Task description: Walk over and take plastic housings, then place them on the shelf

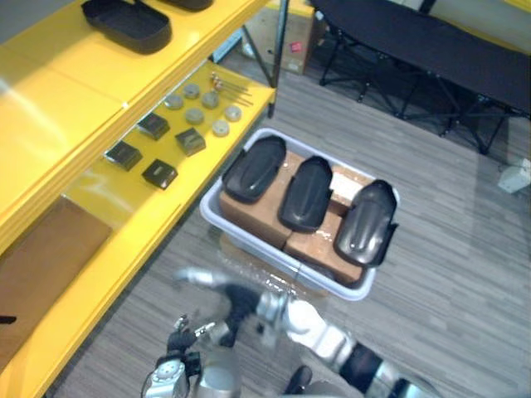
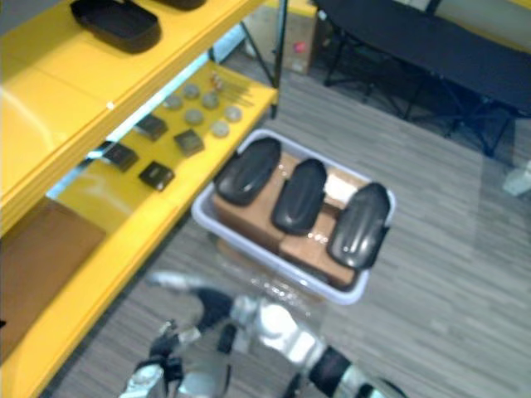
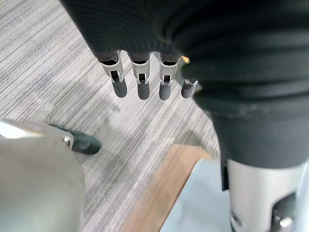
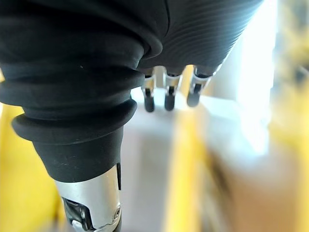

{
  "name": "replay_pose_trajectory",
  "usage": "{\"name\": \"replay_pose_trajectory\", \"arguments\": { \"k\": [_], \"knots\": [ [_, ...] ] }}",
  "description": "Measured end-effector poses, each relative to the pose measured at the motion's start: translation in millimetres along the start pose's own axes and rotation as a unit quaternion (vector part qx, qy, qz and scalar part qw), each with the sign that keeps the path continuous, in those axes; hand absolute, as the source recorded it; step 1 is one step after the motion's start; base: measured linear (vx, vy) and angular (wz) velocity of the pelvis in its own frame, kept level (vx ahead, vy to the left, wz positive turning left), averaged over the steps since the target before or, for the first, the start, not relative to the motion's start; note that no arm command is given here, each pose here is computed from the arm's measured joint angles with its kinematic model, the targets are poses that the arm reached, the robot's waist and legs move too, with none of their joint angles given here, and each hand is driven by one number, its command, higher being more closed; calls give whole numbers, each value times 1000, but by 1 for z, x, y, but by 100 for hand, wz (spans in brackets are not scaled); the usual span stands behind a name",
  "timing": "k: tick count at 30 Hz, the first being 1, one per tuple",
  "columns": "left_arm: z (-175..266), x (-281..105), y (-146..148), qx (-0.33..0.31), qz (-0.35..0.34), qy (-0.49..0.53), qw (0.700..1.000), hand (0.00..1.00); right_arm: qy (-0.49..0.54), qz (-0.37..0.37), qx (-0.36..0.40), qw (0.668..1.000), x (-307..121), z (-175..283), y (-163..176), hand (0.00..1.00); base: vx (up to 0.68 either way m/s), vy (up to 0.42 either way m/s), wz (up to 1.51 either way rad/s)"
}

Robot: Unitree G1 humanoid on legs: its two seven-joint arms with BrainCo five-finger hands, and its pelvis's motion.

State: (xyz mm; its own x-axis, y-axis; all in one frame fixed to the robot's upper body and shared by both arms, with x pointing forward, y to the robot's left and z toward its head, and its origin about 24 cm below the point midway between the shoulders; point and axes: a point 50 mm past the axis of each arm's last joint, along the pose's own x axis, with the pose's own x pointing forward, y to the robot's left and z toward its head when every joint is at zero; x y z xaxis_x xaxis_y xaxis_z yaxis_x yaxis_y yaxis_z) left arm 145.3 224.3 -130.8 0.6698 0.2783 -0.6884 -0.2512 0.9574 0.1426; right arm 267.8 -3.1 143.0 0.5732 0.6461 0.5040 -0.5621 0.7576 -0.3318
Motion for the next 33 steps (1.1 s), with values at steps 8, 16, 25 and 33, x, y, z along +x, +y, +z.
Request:
{"name": "replay_pose_trajectory", "arguments": {
  "k": [8, 16, 25, 33],
  "knots": [
    [-42, -22, 18, 13, 21, 51, 998, 0, 29, -522, -79, 849, -104, 16, -180, 0, -37, 53, -27],
    [-11, -13, 17, -30, -3, -17, 999, 0, 113, -714, -51, 689, -196, -13, -234, 0, -75, -25, -11],
    [2, -5, 0, -64, -56, -32, 996, 0, 152, -785, -61, 597, -212, 17, -315, 0, 9, 32, 11],
    [21, 0, -23, -62, -104, -63, 991, 0, 156, -808, -82, 563, -209, 59, -353, 0, -58, 58, 13]
  ]
}}
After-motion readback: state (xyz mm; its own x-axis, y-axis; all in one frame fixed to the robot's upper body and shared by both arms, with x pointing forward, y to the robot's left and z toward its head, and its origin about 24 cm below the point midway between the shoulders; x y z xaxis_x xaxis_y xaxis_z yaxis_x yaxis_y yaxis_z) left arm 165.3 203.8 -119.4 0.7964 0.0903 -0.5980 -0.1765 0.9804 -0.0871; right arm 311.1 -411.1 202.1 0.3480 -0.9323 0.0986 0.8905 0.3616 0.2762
